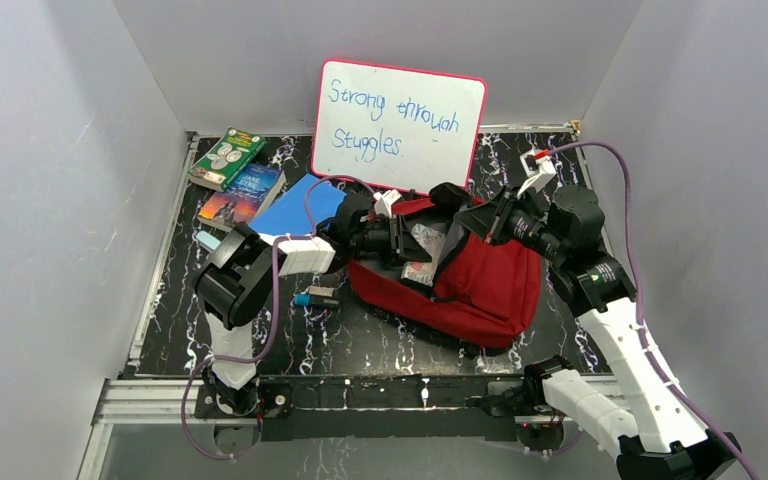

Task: Pack the student bag
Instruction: Place the book in the student bag.

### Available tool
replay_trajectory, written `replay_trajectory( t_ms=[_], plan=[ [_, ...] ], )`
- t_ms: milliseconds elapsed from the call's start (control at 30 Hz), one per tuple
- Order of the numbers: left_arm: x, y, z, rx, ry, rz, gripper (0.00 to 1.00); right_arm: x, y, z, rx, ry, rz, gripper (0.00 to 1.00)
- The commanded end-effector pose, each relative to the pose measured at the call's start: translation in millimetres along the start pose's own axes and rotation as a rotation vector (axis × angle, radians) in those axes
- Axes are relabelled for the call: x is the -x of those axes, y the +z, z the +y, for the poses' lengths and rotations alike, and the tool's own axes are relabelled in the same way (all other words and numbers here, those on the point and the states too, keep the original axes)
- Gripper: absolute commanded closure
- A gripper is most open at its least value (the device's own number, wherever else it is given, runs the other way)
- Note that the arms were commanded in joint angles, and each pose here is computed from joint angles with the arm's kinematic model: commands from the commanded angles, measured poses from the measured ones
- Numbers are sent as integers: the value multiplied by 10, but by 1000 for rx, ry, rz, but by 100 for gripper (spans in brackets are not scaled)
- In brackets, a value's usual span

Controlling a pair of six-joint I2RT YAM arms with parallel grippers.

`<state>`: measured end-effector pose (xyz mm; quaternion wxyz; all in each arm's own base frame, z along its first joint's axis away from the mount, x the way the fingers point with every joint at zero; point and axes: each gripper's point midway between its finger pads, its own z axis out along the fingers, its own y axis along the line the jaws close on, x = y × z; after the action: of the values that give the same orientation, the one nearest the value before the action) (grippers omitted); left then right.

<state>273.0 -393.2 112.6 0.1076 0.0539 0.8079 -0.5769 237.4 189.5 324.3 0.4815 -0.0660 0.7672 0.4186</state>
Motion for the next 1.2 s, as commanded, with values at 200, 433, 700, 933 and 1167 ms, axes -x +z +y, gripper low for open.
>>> replay_trajectory(
  t_ms=[200, 433, 700, 933, 1167],
  plan=[
    [201, 100, -31, 34, 89, -32, 99, 252, -92, 135, 26, -53, -98, 100],
    [274, 63, 27, 112, 130, -53, 62, 253, -83, 124, 22, -55, -97, 100],
    [347, -4, -38, 170, 166, -54, 34, 242, -75, 112, 20, -55, -95, 100],
    [579, -224, -110, 346, 265, -98, 20, 248, -76, 66, -5, -61, -98, 100],
    [705, -548, -183, 502, 361, -131, 19, 234, -94, -58, -69, -75, -99, 100]
  ],
)
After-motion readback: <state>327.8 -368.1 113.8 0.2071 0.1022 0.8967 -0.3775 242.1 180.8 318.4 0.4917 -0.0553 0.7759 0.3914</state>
